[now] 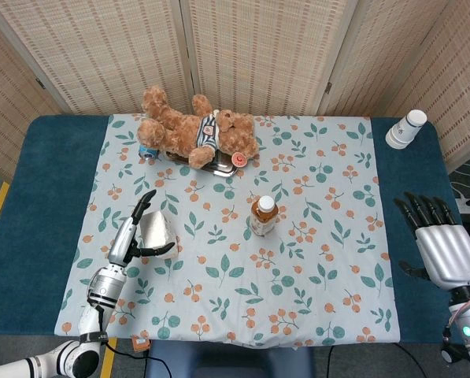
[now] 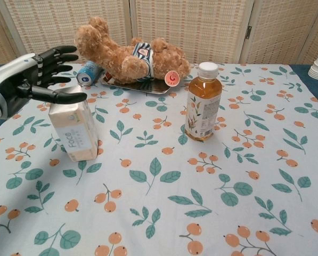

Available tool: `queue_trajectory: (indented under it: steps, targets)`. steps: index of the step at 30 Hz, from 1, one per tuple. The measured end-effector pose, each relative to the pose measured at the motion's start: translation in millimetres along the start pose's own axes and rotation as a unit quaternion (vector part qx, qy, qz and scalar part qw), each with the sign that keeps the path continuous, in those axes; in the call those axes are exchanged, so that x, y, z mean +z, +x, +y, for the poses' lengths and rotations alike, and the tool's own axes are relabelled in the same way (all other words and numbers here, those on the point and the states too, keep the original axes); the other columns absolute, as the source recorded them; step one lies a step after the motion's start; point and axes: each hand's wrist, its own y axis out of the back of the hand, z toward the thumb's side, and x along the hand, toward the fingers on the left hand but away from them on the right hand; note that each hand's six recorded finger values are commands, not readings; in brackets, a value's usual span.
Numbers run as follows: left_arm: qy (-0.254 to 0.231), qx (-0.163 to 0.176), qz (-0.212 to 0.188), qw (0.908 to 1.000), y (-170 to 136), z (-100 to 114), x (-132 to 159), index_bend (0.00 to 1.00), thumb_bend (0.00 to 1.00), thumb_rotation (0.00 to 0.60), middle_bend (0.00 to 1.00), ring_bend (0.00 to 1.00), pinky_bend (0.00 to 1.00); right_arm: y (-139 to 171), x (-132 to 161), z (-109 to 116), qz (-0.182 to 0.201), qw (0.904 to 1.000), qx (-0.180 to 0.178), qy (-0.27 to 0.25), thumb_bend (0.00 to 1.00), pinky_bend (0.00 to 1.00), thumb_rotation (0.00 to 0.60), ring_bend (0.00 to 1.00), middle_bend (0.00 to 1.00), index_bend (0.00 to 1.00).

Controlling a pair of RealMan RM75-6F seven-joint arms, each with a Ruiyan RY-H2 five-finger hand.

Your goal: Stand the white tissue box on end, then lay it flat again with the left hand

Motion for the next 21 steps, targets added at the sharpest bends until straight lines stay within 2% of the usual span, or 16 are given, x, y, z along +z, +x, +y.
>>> queue_trajectory:
  steps: [8, 10, 13, 16, 19, 21]
  targets:
    - [0.073, -0.003, -0.022, 0.9971, 16.7, 14.0, 29.6, 0.0, 0.15, 0.6, 0.0, 0.0, 0.05, 3.7, 1.5, 10.5, 0.005, 0.9997, -0.022, -0.003, 0.12, 0.0, 0.6, 0.0, 0.0, 0.07]
    - [0.11, -0.016, -0.028, 0.9934, 19.7, 16.1, 38.3, 0.0, 0.15, 0.6, 0.0, 0.0, 0.04, 6.4, 2.2, 16.4, 0.006, 0.9992, -0.039, -0.001, 0.12, 0.0, 0.6, 0.0, 0.0, 0.07]
    - [0.184, -0.041, -0.027, 0.9816, 23.2, 21.6, 55.1, 0.0, 0.15, 0.6, 0.0, 0.0, 0.03, 10.4, 2.7, 19.6, 0.008, 0.9987, -0.051, -0.001, 0.12, 0.0, 0.6, 0.0, 0.0, 0.07]
    - [0.262, -0.066, -0.001, 0.9628, 24.5, 28.5, 65.5, 0.0, 0.15, 0.6, 0.0, 0.0, 0.02, 10.7, 3.6, 18.8, 0.009, 0.9987, -0.049, 0.0, 0.12, 0.0, 0.6, 0.0, 0.0, 0.07]
    - [0.345, -0.095, 0.034, 0.9332, 22.6, 30.6, 73.5, 0.0, 0.15, 0.6, 0.0, 0.0, 0.02, 11.0, 3.9, 18.1, 0.009, 0.9988, -0.048, 0.001, 0.12, 0.0, 0.6, 0.0, 0.0, 0.07]
    - [0.393, -0.117, 0.063, 0.9098, 19.6, 28.7, 78.3, 0.0, 0.15, 0.6, 0.0, 0.0, 0.02, 11.0, 3.7, 17.3, 0.008, 0.9989, -0.046, 0.002, 0.12, 0.0, 0.6, 0.0, 0.0, 0.09]
